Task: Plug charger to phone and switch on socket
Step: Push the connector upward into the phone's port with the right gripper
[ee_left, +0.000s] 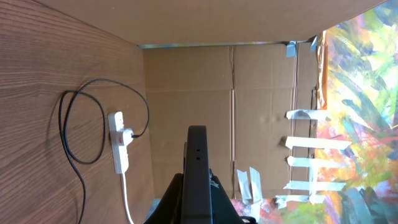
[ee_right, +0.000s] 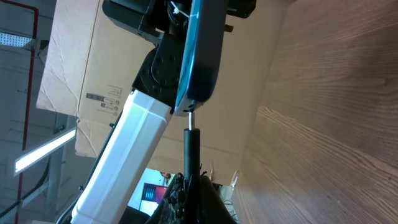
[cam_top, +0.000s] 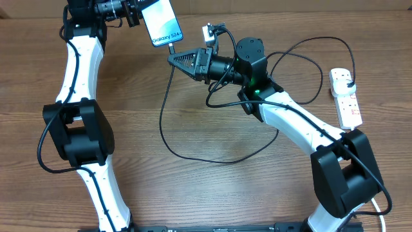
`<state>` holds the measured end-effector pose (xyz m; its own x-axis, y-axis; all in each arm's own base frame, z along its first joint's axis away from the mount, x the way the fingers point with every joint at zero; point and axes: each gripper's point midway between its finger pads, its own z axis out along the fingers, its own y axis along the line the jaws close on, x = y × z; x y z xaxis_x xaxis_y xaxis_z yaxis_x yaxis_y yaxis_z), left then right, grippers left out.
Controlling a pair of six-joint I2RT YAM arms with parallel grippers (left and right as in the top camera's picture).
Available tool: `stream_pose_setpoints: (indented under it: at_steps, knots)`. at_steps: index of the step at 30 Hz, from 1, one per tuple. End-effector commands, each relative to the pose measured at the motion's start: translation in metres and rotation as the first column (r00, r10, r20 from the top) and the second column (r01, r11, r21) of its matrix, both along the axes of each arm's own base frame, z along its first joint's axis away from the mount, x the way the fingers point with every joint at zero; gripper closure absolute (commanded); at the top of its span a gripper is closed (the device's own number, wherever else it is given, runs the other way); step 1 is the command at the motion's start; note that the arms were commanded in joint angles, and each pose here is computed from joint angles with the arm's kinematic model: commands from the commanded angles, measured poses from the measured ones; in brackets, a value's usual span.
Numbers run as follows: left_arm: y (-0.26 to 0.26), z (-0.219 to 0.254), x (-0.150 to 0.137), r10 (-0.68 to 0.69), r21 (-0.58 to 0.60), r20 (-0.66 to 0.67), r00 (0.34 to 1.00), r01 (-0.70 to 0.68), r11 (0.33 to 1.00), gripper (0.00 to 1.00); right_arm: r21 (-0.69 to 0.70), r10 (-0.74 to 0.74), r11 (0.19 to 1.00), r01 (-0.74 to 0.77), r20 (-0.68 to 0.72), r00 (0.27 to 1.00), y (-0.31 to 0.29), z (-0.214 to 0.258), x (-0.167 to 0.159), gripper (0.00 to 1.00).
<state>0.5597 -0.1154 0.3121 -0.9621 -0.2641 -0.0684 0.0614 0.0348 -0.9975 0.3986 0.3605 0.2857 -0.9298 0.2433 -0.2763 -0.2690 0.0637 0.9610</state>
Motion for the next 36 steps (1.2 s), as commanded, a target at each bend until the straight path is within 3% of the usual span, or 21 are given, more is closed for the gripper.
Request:
stream_pose_setpoints:
  at_steps: [1, 15, 36]
  knots:
    - [-0.009, 0.0077, -0.0079, -0.043, 0.005, 0.042, 0.998, 0.043, 0.999, 0.96, 0.025, -0.006, 1.0, 0.005, 0.044, 0.999, -0.0001, 0.0223, -0.0037, 0.96]
    - [-0.0095, 0.0078, -0.01, -0.056, 0.014, 0.077, 0.995, 0.055, 0.998, 0.96, 0.018, -0.006, 1.0, 0.005, 0.032, 0.999, -0.0001, 0.0196, -0.0035, 0.96]
    - [-0.0139, 0.0076, -0.0085, -0.049, 0.002, 0.028, 0.998, 0.049, 0.999, 0.96, 0.017, -0.007, 1.0, 0.006, 0.032, 0.999, -0.0002, 0.0195, -0.0033, 0.96]
